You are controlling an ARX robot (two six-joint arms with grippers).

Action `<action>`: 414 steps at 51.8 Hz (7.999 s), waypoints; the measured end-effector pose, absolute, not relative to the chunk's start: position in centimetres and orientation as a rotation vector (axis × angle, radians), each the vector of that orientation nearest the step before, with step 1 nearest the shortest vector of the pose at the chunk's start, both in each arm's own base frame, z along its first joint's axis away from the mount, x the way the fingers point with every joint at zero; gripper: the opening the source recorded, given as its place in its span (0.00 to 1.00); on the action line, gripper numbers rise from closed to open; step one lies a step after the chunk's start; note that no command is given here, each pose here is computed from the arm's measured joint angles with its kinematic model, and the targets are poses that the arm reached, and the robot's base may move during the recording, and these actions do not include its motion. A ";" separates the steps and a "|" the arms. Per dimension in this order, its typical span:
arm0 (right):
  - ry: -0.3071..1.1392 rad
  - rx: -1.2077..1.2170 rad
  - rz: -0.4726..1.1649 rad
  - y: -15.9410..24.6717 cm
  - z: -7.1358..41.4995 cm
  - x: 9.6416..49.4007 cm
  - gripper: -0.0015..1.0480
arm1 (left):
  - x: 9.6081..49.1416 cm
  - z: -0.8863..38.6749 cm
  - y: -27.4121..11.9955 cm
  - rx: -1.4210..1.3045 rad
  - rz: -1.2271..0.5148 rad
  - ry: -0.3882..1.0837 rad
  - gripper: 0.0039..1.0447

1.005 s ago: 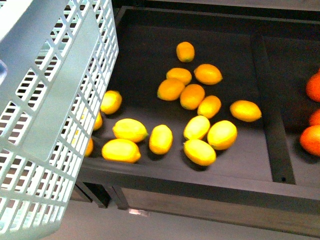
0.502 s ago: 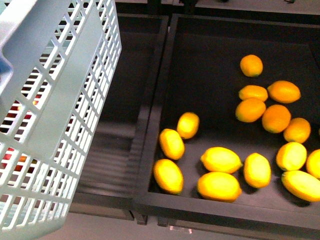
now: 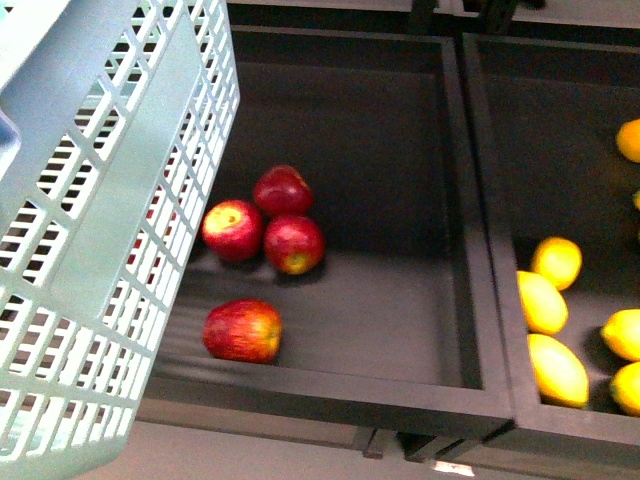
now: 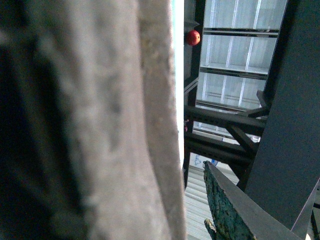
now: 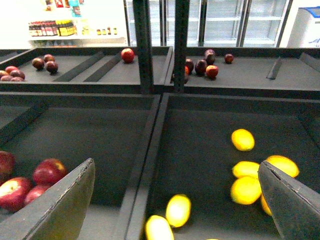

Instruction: Pick lemon and mango into basket

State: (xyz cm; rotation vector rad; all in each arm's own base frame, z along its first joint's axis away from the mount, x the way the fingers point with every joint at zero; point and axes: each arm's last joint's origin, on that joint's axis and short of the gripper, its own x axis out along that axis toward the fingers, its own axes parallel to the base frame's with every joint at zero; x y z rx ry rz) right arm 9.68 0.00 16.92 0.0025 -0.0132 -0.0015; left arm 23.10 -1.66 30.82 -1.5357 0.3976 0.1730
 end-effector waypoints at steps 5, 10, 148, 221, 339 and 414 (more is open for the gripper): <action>-0.013 0.003 -0.001 0.0 16.9 9.7 0.92 | 23.1 30.8 -1.7 -1.536 0.172 0.399 0.27; -0.013 0.003 0.000 0.0 16.9 9.7 0.92 | 23.1 30.8 -1.7 -1.537 0.172 0.398 0.27; 0.302 0.356 -0.173 -1.4 17.0 10.3 0.92 | 35.6 31.8 -26.5 -0.771 -0.639 0.896 0.26; 0.698 0.900 -0.984 -22.7 0.8 30.3 0.92 | 35.6 31.8 -26.6 -0.770 -0.642 0.895 0.26; 0.769 0.800 -0.888 -25.0 -3.7 36.5 0.60 | 35.6 31.8 -26.6 -0.770 -0.645 0.896 0.26; 0.185 0.121 0.237 3.8 28.0 32.3 0.58 | 35.6 31.8 -26.5 -0.769 -0.643 0.895 0.26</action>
